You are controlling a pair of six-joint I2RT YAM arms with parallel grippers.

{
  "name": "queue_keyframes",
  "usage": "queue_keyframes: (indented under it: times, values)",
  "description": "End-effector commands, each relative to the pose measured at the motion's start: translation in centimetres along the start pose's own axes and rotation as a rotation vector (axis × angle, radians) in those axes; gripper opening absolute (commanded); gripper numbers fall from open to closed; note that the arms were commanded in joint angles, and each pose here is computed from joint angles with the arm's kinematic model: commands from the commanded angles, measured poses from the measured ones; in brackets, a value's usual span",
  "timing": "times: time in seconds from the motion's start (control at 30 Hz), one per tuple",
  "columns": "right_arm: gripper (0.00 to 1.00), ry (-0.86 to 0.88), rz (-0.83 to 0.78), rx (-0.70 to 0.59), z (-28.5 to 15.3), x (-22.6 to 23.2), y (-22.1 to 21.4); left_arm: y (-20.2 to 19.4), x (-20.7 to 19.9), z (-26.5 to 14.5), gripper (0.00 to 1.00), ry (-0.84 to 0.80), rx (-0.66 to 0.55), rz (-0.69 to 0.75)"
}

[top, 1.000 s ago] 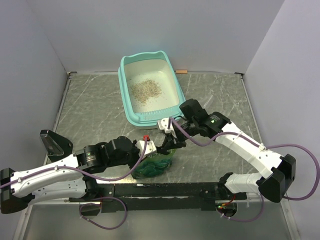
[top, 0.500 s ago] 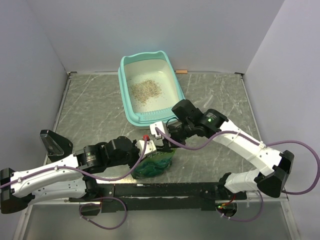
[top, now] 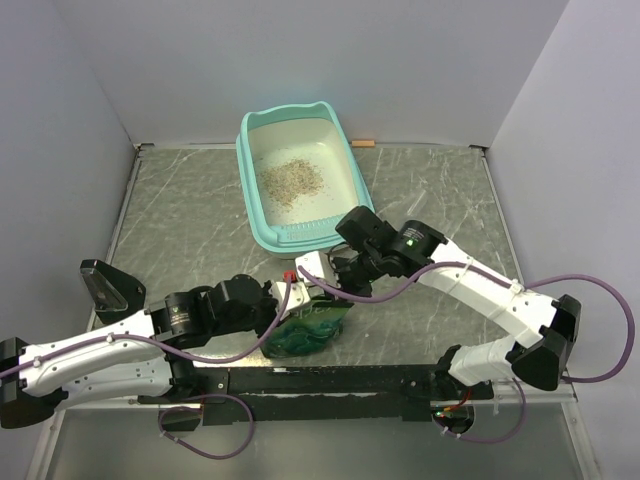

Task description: Fill the litter box with clean litter

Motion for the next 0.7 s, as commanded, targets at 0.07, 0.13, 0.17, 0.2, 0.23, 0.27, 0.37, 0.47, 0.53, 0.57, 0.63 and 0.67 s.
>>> queue_keyframes:
  times: [0.07,0.13,0.17,0.2,0.23,0.27,0.37,0.47,0.53,0.57,0.63,0.67]
  values:
    - [0.00,0.090,0.004,0.006,1.5,2.5,-0.6,2.9,0.3,-0.9,0.01,0.027,-0.120,-0.022]
    - [0.01,0.091,-0.002,-0.023,1.9,2.5,-0.3,2.9,0.5,-0.9,0.01,0.032,-0.121,-0.022]
    - [0.04,0.105,-0.003,-0.055,2.1,2.8,0.2,2.9,0.5,-0.9,0.01,0.034,-0.121,-0.022]
    - [0.06,0.098,-0.013,-0.080,2.3,2.6,0.6,2.9,0.5,-0.9,0.01,0.034,-0.121,-0.022]
    - [0.08,0.107,-0.007,-0.092,2.6,2.8,0.6,2.9,0.5,-0.8,0.01,0.034,-0.118,-0.022]
    - [0.11,0.103,-0.010,-0.105,2.7,2.8,0.8,2.8,0.5,-0.7,0.01,0.038,-0.115,-0.022]
    - [0.17,0.108,-0.019,-0.155,3.2,2.9,1.5,2.7,0.4,-0.6,0.01,0.033,-0.107,-0.021]
    - [0.21,0.110,-0.022,-0.200,3.5,3.0,2.1,2.7,0.5,-0.5,0.01,0.035,-0.104,-0.021]
    - [0.24,0.115,-0.026,-0.230,3.5,3.2,2.5,2.6,0.4,-0.5,0.01,0.034,-0.103,-0.021]
    - [0.25,0.114,-0.026,-0.237,3.5,3.2,2.6,2.7,0.5,-0.4,0.01,0.035,-0.104,-0.022]
    - [0.27,0.114,-0.026,-0.251,3.5,3.2,2.8,2.6,0.5,-0.4,0.01,0.037,-0.100,-0.022]
    - [0.28,0.120,-0.025,-0.255,3.5,3.4,2.8,2.6,0.5,-0.4,0.01,0.037,-0.100,-0.022]
Point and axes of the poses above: each gripper's point midway between its finger pads, its own z axis out along the fingers, its own x axis along the line the jaws close on, y = z × x, the point moved 1 cm from there along -z, back along the fingers, and after that the axes turned 11 degrees about -z, right-handed, at the moved point
